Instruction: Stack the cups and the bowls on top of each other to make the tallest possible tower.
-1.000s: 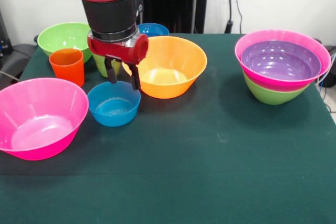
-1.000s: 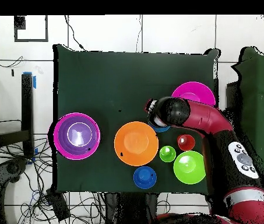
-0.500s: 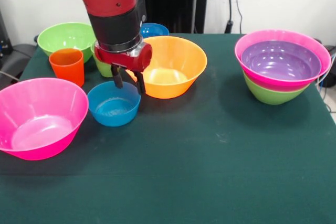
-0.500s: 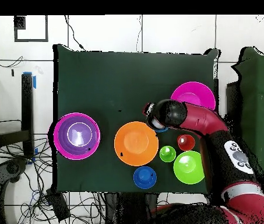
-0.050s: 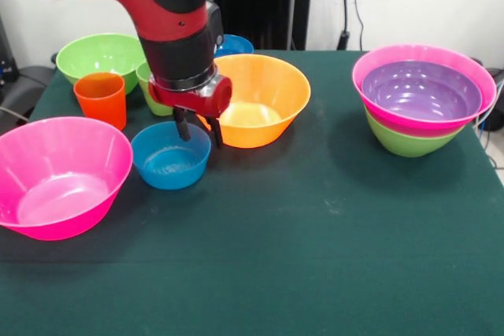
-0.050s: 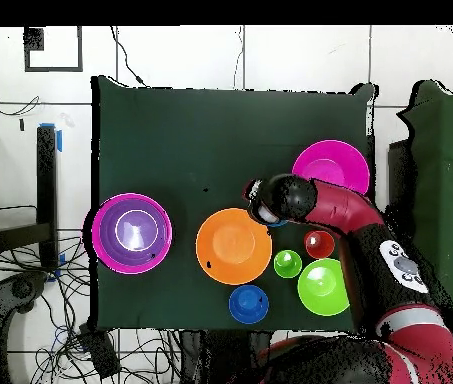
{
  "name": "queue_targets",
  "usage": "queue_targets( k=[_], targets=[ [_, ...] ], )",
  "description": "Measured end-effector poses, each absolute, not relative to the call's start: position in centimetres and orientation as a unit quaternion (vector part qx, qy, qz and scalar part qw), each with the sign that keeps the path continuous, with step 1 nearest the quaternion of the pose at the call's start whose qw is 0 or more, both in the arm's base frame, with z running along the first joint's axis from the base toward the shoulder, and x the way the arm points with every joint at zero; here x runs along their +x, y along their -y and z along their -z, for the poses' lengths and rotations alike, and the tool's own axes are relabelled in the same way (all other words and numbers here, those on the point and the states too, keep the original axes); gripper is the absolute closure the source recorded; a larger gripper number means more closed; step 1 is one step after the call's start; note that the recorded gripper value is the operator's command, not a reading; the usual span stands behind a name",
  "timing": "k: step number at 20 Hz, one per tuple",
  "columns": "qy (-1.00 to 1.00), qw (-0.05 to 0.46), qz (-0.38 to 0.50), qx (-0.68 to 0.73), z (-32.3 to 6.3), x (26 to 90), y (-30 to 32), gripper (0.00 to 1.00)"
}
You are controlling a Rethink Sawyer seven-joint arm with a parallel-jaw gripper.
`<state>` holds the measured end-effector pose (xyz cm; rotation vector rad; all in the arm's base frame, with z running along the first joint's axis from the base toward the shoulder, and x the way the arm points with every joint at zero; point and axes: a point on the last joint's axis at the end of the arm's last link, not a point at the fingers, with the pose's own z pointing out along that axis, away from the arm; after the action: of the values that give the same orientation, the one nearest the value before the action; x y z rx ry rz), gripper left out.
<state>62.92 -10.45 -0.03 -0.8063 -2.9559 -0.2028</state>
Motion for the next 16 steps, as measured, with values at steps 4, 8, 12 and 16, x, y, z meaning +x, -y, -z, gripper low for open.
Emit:
queue_targets(
  k=[4,8,12,16],
  targets=[
    [0.960,0.038,0.076,-0.267,1.8,62.5,10.1,0.00],
    [0.956,0.040,0.093,-0.275,3.9,62.1,9.7,0.00],
    [0.953,0.038,0.104,-0.282,4.9,62.1,10.0,1.00],
    [0.953,0.029,0.102,-0.284,4.4,62.7,10.7,1.00]
  ],
)
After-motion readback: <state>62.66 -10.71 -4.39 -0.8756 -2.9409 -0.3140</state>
